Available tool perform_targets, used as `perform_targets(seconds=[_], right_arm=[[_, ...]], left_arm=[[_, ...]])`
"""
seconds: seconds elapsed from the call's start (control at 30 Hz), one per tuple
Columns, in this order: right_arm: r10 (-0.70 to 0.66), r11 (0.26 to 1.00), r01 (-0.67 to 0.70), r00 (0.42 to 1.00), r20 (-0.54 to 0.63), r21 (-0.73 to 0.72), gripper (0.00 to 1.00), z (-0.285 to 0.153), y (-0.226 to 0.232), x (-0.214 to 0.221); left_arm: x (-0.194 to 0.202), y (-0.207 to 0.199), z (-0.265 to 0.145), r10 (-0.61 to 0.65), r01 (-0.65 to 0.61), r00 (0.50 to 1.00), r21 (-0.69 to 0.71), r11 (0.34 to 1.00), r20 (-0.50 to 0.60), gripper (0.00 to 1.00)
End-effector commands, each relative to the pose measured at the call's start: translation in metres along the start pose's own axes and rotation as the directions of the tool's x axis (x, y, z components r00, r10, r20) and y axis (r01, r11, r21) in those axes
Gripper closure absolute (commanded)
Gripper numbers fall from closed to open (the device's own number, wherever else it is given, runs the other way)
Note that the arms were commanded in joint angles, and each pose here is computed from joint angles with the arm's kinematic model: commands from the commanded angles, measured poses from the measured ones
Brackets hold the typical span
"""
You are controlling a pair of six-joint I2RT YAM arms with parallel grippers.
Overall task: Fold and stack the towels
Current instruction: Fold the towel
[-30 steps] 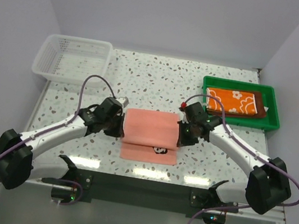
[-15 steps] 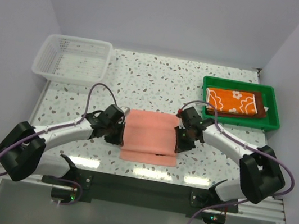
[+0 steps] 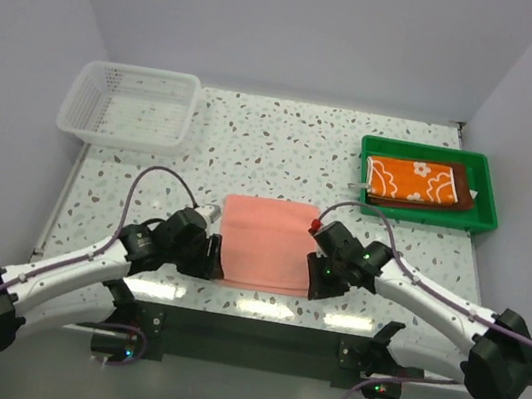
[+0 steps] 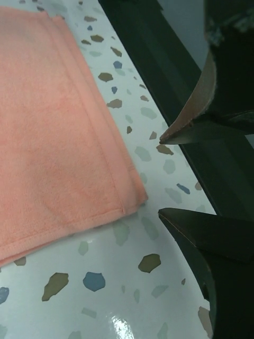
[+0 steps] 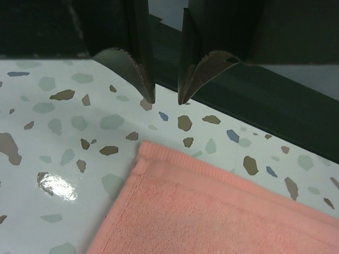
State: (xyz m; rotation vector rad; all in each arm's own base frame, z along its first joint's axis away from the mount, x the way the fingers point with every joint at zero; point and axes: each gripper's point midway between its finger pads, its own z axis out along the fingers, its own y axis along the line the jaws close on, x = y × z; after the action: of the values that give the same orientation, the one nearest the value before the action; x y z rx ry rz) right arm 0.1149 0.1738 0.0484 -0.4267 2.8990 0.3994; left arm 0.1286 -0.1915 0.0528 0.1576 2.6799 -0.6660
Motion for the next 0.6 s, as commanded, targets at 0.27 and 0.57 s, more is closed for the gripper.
perform_targets(seconds=[0.27, 0.57], right_arm=[[-0.021, 0.998, 0.01, 0.978, 0.206, 0.057, 0.72, -0.014, 0.013, -0.07], [-0.036, 0.997, 0.03, 0.995, 0.095, 0.071, 0.74, 0.031, 0.011, -0.059]], left_arm=[[-0.061, -0.02, 0.001, -0.038, 0.049, 0.988, -0.072, 0.996, 0.149, 0.53], [-0.043, -0.005, 0.042, 0.015, -0.016, 1.0, -0.179, 0.984, -0.002, 0.62]])
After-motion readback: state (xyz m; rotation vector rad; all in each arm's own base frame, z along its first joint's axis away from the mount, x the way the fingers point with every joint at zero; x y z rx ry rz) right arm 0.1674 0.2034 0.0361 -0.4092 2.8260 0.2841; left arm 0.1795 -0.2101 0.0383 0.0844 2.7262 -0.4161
